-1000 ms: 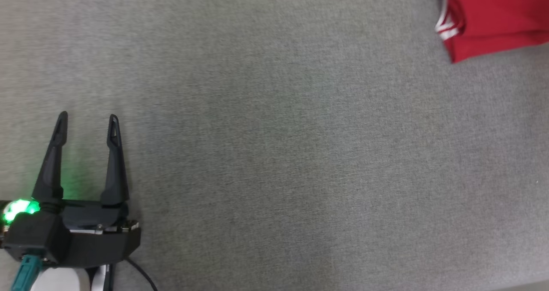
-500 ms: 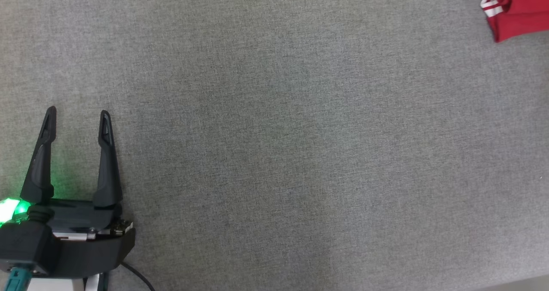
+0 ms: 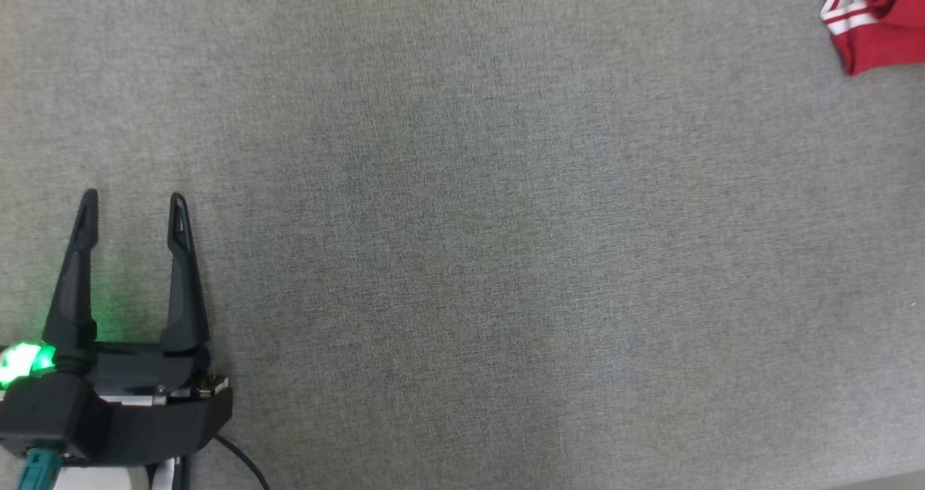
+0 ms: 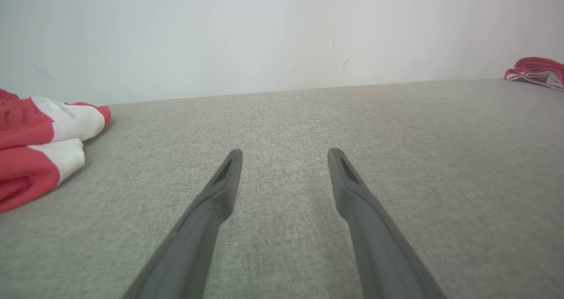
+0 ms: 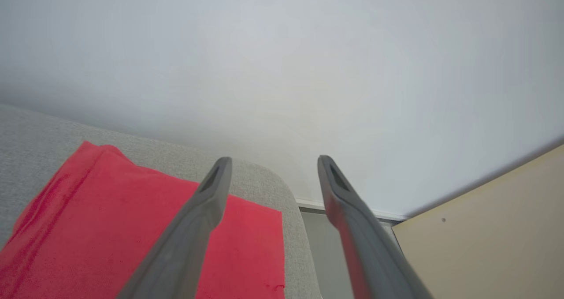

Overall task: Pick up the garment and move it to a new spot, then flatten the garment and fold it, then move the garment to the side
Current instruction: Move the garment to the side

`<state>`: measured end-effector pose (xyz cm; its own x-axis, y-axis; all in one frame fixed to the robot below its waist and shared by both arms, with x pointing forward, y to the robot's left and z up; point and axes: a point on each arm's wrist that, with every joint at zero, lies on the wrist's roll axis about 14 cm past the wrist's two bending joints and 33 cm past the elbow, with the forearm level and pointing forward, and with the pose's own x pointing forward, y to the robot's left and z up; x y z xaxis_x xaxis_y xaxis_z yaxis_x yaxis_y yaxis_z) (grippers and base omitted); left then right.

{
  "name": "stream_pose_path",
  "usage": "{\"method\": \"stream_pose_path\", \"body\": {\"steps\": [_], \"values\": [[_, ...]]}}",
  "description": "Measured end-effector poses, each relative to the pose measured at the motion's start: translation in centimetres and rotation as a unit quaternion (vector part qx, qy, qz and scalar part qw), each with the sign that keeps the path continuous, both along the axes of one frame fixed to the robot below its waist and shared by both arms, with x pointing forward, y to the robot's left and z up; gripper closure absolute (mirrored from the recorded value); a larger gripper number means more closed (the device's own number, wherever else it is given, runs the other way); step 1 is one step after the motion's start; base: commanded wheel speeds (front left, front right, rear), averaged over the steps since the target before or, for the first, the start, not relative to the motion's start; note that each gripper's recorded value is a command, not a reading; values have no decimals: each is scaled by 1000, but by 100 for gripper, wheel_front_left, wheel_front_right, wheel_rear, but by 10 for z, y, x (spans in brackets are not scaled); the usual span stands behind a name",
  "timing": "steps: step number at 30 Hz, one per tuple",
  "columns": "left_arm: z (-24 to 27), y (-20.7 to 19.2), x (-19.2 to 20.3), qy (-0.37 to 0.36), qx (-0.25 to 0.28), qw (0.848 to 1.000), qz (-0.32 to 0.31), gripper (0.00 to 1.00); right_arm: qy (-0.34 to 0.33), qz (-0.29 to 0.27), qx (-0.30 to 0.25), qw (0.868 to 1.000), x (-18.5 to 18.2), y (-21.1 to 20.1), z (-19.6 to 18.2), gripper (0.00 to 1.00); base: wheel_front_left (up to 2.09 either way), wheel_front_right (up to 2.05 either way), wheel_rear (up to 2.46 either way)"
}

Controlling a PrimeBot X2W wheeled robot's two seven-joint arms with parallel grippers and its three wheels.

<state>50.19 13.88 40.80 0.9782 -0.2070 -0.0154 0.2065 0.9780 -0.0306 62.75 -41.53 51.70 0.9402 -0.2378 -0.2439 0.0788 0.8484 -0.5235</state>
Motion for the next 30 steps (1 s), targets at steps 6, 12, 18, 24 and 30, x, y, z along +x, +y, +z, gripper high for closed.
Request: {"method": "stream_pose_path", "body": {"steps": [6, 12, 18, 24, 30], "values": [[8, 2, -9, 5, -10, 1000, 10, 0, -64, 46, 38, 996, 1, 35, 21, 0, 0, 0, 0], [27, 8, -24, -1, -16, 1000, 23, 0, -108, 87, 94, 986, -13, 78, 36, 0, 0, 0, 0], [48, 16, -46, -11, -16, 999, 36, 0, -139, 118, 143, 973, -43, 112, 47, 0, 0, 0, 0], [66, 24, -63, -24, -17, 998, 48, 0, -153, 140, 176, 962, -77, 142, 43, 0, 0, 0, 0], [85, 29, -82, -42, -18, 997, 56, 0, -172, 150, 219, 949, -120, 169, 35, 0, 0, 0, 0]]}}
